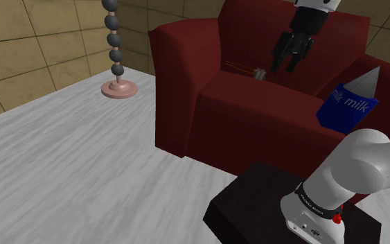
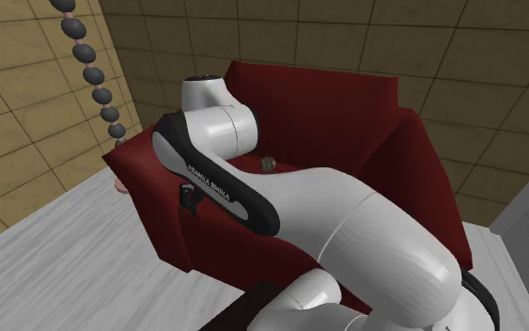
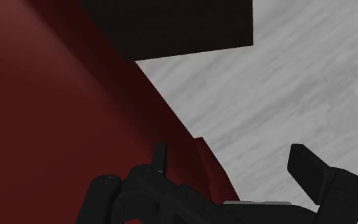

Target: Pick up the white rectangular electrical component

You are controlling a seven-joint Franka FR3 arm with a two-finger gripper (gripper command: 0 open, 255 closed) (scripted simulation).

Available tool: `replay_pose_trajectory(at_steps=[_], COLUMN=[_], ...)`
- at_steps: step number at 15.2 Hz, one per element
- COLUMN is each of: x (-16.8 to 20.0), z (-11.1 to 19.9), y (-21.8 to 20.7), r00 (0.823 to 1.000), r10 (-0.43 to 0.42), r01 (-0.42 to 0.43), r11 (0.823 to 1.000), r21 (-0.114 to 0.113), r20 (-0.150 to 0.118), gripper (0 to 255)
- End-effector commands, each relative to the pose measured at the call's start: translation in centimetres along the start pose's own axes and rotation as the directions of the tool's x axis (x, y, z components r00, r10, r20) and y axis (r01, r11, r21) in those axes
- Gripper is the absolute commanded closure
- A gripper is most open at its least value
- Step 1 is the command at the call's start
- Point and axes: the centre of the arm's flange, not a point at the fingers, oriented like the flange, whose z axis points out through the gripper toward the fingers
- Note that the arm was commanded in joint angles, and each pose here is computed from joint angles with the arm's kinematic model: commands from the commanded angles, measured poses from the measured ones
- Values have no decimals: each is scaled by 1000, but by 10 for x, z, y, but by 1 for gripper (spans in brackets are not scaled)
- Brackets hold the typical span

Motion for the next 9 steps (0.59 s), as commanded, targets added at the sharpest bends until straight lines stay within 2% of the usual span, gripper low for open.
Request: replay_pose_trajectory(at_steps=[1, 9], x=[0, 57], z=[0, 24], y=[0, 83], r00=[1000, 993], r10=[0, -116], r01=[0, 116], r11=[1000, 993], r21=[0, -19], r20=[0, 0], gripper=[0, 0])
